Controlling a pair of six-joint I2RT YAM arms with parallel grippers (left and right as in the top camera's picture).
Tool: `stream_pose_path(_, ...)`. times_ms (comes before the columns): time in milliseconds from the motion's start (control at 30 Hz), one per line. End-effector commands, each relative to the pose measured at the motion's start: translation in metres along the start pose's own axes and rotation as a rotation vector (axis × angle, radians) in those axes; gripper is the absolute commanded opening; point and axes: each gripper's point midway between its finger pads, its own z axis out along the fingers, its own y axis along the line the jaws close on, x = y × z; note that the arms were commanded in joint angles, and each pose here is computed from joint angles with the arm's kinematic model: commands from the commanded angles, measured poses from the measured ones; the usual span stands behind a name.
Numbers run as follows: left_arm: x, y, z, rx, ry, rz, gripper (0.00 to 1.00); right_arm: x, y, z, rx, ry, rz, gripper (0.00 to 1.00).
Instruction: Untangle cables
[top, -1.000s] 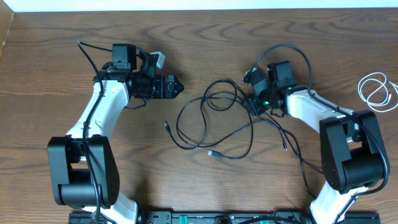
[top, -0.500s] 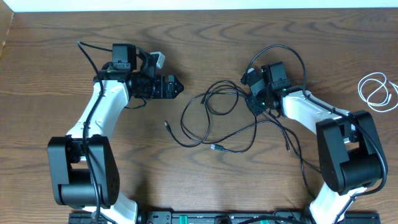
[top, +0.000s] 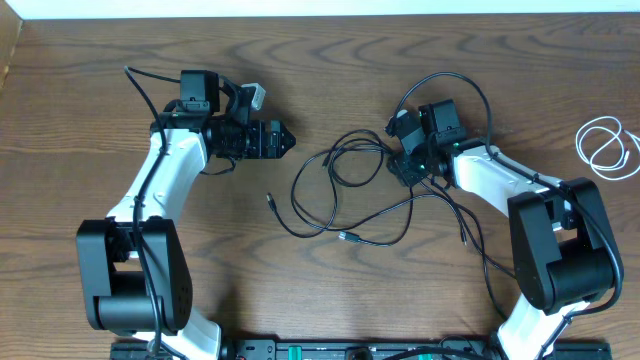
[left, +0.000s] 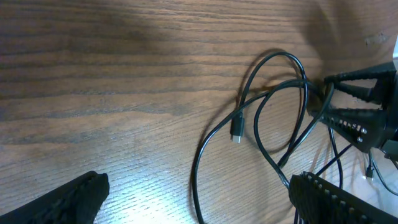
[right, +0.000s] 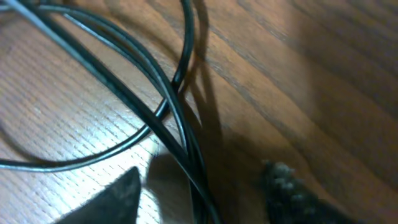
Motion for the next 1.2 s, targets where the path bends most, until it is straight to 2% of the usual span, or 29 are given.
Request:
stream_pose_path(0,-0.001,-0.001,-0.005,-0.010,-0.013,-0.001,0.98,0.028,0.006,0.015,-0.021,0.074,0.028,0.68)
stream_pose_path(100,-0.001,-0.001,-0.005,-0.010,-0.013,-0.001,0.98,0.004,0.007,0.012,-0.040,-0.016,0.009,0.67)
stream_pose_path(200,-0.001,-0.001,-0.005,-0.010,-0.013,0.000,0.98,-0.017,0.009,0.009,-0.060,-0.104,-0.003,0.55)
stream_pose_path(300,-0.001,0.000,-0.005,-0.011,-0.013,0.000,0.98,-0.023,0.009,0.009,-0.061,-0.124,0.018,0.45)
stream_pose_path(367,-0.001,0.000,-0.005,-0.010,-0.013,0.000,0.98,-0.019,0.010,0.009,-0.065,-0.109,0.021,0.37)
stream_pose_path(467,-0.001,0.000,-0.005,-0.010,-0.014,0.000,0.98,-0.013,0.012,0.010,-0.071,-0.086,0.028,0.10)
stream_pose_path(533,-0.001,-0.001,-0.005,-0.010,-0.015,0.001,0.98,-0.013,0.012,0.010,-0.071,-0.086,0.028,0.01)
stream_pose_path(667,-0.002,0.000,-0.005,-0.010,-0.016,0.002,0.98,-0.025,0.009,0.002,-0.059,-0.128,0.028,0.01)
stream_pose_path(833,-0.002,-0.001,-0.005,-0.010,-0.016,0.002,0.98,-0.058,0.006,-0.029,-0.032,-0.249,0.021,0.04)
stream_pose_path(867,-0.002,-0.001,-0.005,-0.010,-0.016,0.002,0.98,-0.063,0.006,-0.035,-0.027,-0.266,0.015,0.20)
stream_pose_path(900,-0.002,-0.001,-0.005,-0.010,-0.016,0.002,0.98,-0.065,0.006,-0.038,-0.022,-0.275,0.013,0.31)
stream_pose_path(933,-0.002,-0.001,-0.005,-0.010,-0.016,0.002,0.98,-0.066,0.006,-0.040,-0.022,-0.277,0.013,0.36)
stream_pose_path(1033,-0.002,-0.001,-0.005,-0.010,-0.016,0.002,0.98,-0.059,0.008,-0.040,-0.031,-0.250,0.046,0.45)
stream_pose_path(1167,-0.002,-0.001,-0.005,-0.010,-0.016,0.002,0.98,-0.035,0.020,-0.036,-0.088,-0.146,0.153,0.48)
